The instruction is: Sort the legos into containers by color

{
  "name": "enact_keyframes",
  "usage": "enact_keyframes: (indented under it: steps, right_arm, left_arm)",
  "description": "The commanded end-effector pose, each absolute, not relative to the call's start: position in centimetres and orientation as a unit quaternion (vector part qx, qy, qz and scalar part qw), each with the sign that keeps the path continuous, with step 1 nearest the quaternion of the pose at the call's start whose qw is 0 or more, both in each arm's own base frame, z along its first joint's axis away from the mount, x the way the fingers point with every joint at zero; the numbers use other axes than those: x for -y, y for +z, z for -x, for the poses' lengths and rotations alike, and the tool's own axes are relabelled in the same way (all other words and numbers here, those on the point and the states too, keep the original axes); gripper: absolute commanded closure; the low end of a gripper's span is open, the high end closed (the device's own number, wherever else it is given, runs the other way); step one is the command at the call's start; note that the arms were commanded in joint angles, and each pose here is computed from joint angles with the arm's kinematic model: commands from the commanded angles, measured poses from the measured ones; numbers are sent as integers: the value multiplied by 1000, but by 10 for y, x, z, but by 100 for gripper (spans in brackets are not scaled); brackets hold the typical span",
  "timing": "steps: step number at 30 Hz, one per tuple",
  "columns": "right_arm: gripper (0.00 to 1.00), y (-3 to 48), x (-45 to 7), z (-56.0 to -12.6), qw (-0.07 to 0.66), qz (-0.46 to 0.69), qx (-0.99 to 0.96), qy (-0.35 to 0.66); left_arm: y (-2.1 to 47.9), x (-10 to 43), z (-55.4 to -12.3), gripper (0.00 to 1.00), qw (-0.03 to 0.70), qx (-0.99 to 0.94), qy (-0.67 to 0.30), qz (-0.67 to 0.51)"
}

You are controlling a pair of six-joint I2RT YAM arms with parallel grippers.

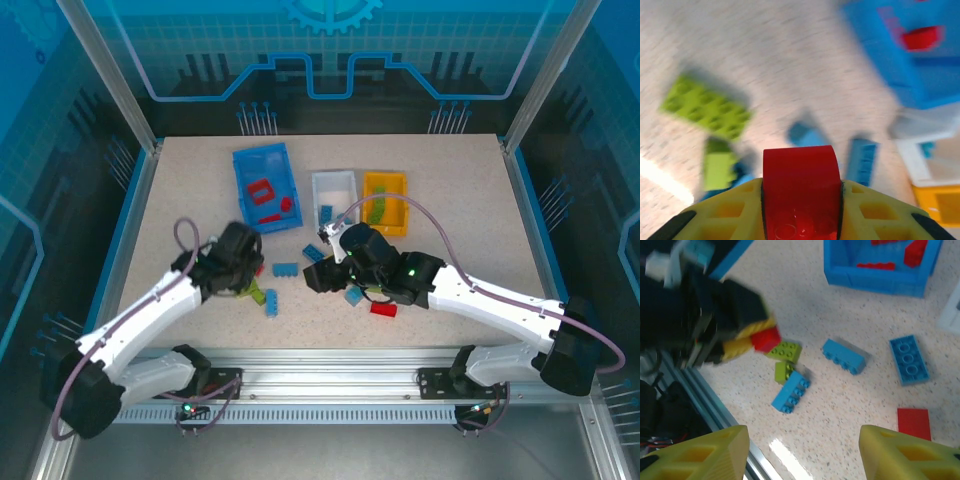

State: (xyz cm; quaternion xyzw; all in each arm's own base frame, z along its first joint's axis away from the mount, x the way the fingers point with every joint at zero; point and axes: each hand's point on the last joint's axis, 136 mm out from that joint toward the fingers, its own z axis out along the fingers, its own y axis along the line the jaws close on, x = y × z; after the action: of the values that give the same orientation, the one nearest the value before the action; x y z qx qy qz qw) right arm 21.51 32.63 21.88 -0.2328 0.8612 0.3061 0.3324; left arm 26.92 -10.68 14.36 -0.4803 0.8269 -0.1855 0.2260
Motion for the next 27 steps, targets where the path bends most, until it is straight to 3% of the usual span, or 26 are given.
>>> enact_keyframes:
  steps: [1, 6, 14, 21, 27]
  right_arm:
    - [38, 256, -336, -233, 372, 225, -835, 337]
    - [38, 285, -337, -254, 410, 205, -819, 346]
    - [38, 289, -324, -273, 414, 176, -825, 342]
    - [38, 271, -318, -276, 399, 167, -836, 336]
    - [38, 255, -313, -280, 386, 156, -846, 332]
  left_arm:
    - [175, 114, -304, 84, 244, -889, -170, 349]
    - [198, 119, -375, 85, 262, -915, -129, 279]
    - [149, 117, -453, 86, 226, -940, -71, 245]
    - [98, 120, -474, 82, 191, -953, -39, 234]
    - [77, 117, -473, 66, 176, -956, -27, 234]
